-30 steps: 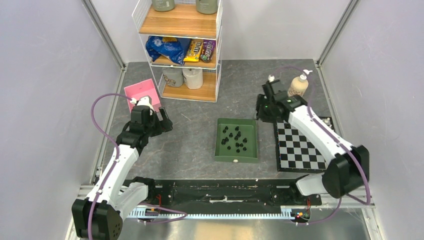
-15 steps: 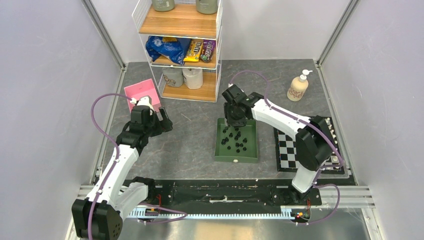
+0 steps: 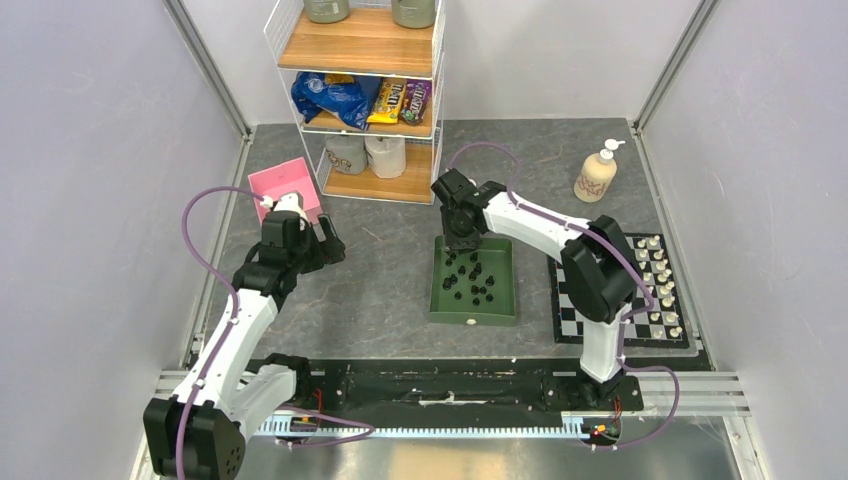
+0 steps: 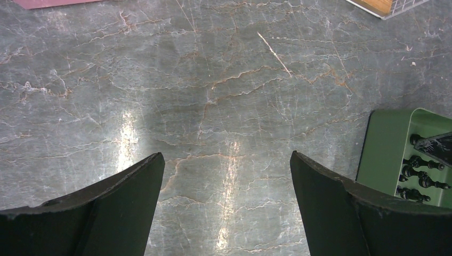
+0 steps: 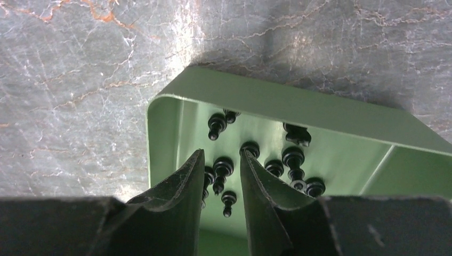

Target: Set up the chess pieces on the board

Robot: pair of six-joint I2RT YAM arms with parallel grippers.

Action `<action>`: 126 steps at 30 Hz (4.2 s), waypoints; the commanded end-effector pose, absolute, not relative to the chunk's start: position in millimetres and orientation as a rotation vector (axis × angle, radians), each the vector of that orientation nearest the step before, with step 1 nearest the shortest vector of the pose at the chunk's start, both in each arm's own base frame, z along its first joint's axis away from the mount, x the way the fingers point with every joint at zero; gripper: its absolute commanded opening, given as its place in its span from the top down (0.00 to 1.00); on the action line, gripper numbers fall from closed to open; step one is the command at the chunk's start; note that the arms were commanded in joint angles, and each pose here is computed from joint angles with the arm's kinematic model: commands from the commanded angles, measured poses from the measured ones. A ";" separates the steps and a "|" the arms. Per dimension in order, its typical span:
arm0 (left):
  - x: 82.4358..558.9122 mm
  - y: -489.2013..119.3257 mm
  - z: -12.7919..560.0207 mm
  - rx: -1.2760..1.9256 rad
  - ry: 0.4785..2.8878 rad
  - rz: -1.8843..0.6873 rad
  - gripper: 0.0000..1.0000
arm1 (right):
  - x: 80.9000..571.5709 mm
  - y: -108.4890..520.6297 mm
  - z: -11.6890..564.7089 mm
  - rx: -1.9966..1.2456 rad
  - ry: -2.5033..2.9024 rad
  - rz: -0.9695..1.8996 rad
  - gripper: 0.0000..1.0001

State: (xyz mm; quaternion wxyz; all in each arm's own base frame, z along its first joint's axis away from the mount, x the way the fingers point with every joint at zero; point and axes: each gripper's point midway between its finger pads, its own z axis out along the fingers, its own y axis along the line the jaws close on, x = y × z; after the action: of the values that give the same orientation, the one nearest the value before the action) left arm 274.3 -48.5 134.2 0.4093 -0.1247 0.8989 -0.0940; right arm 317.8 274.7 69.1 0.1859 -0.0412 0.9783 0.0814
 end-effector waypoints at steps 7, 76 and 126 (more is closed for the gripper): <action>283.6 -51.2 156.8 -0.300 2.202 -0.261 0.05 | 347.4 289.2 67.3 -0.076 2.686 0.226 0.62; 283.8 -53.4 153.0 -0.297 2.219 -0.271 0.05 | 303.6 78.7 151.4 0.424 2.500 0.001 0.91; 284.2 -56.3 151.4 -0.291 2.228 -0.287 0.05 | 309.6 -21.4 55.0 0.787 2.584 -0.005 0.84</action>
State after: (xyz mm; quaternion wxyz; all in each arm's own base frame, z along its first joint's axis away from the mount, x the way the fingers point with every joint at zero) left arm 274.1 -52.0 131.5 0.4020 -0.1208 0.9020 -0.1012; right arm 300.0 -21.5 45.9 0.2008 0.2892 0.9359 -0.0106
